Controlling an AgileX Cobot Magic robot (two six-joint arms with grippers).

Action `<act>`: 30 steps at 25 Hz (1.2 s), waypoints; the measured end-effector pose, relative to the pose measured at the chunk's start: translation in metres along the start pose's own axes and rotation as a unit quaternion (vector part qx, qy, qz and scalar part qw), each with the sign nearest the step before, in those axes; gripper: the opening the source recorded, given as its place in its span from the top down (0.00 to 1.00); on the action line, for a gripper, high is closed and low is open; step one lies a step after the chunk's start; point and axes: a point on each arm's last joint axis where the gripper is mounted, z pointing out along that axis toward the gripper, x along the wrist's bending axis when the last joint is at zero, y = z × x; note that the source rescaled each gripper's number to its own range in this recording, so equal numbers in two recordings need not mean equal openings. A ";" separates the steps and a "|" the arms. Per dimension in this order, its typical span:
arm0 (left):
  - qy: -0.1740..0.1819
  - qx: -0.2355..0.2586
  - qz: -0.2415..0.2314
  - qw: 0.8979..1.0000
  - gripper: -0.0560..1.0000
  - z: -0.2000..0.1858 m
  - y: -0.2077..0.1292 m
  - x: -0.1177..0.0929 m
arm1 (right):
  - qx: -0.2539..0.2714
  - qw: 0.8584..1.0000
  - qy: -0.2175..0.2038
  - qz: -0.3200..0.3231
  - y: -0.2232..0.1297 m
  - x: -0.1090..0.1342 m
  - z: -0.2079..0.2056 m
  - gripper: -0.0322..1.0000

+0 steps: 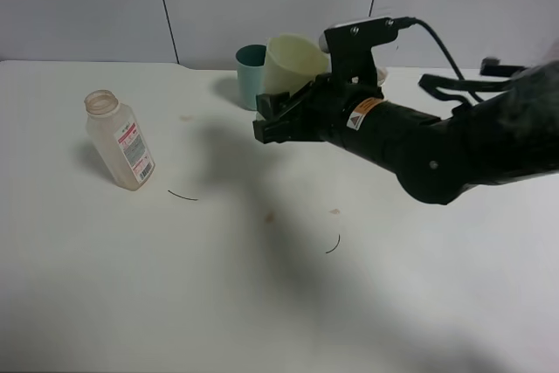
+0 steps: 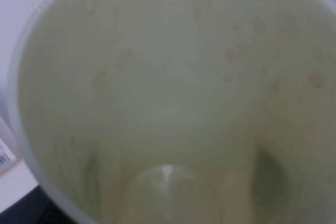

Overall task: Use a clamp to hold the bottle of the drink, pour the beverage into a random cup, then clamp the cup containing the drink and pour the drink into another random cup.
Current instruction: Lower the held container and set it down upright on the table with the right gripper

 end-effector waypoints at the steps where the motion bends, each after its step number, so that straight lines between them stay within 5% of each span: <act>1: 0.000 0.000 0.000 1.000 0.00 0.000 0.000 0.000 | 0.002 1.000 -0.003 -0.001 -0.007 -0.001 0.004 0.96; 30: 0.000 0.000 0.000 1.000 0.00 0.000 0.000 0.000 | -0.006 0.996 -0.060 -0.069 -0.092 -0.013 0.040 0.96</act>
